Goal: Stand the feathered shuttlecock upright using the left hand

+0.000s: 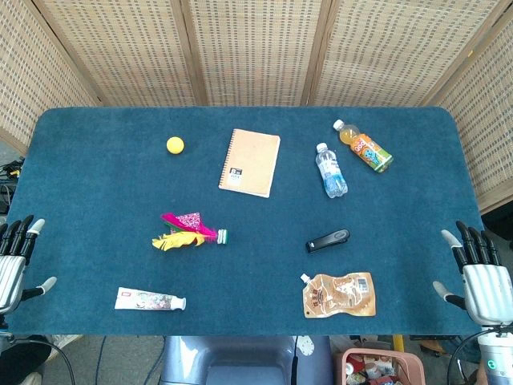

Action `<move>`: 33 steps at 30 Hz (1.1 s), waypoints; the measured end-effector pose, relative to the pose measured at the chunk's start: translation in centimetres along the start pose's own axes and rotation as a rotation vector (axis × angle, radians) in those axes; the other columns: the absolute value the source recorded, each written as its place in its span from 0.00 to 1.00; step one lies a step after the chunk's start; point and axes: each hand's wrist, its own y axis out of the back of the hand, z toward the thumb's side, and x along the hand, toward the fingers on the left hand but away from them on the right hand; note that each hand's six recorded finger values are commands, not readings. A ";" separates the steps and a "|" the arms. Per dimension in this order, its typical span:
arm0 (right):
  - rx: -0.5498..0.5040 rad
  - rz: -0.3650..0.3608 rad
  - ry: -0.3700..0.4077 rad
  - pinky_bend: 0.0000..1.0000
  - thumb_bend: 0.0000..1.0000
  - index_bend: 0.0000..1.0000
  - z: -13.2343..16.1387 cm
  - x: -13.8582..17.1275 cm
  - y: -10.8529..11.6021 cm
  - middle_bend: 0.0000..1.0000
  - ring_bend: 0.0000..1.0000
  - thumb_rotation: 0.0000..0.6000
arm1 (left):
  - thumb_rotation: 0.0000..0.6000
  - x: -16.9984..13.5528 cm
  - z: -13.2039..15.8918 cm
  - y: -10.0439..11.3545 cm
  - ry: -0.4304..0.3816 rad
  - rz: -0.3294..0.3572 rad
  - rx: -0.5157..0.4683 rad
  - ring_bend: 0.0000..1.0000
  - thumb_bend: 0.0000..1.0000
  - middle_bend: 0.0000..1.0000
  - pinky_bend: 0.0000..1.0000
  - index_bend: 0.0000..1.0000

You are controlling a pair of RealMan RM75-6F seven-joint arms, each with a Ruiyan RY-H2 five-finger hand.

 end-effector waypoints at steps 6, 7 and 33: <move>0.002 -0.001 -0.001 0.00 0.00 0.00 0.0 0.0 0.0 0.00 0.00 1.00 | 1.00 0.1 0.1 -0.3 -0.002 -0.008 0.008 0.00 0.05 0.00 0.00 0.00; 0.000 0.000 -0.001 0.00 0.00 0.00 0.0 0.0 0.0 0.00 0.00 1.00 | 1.00 0.1 0.1 -0.3 -0.004 -0.009 0.009 0.00 0.05 0.00 0.00 0.00; -0.048 0.004 -0.046 0.00 0.00 0.00 -1.3 -0.7 0.5 0.00 0.00 1.00 | 1.00 10.5 17.2 -10.0 -0.539 -0.036 0.067 0.00 0.22 0.00 0.00 0.36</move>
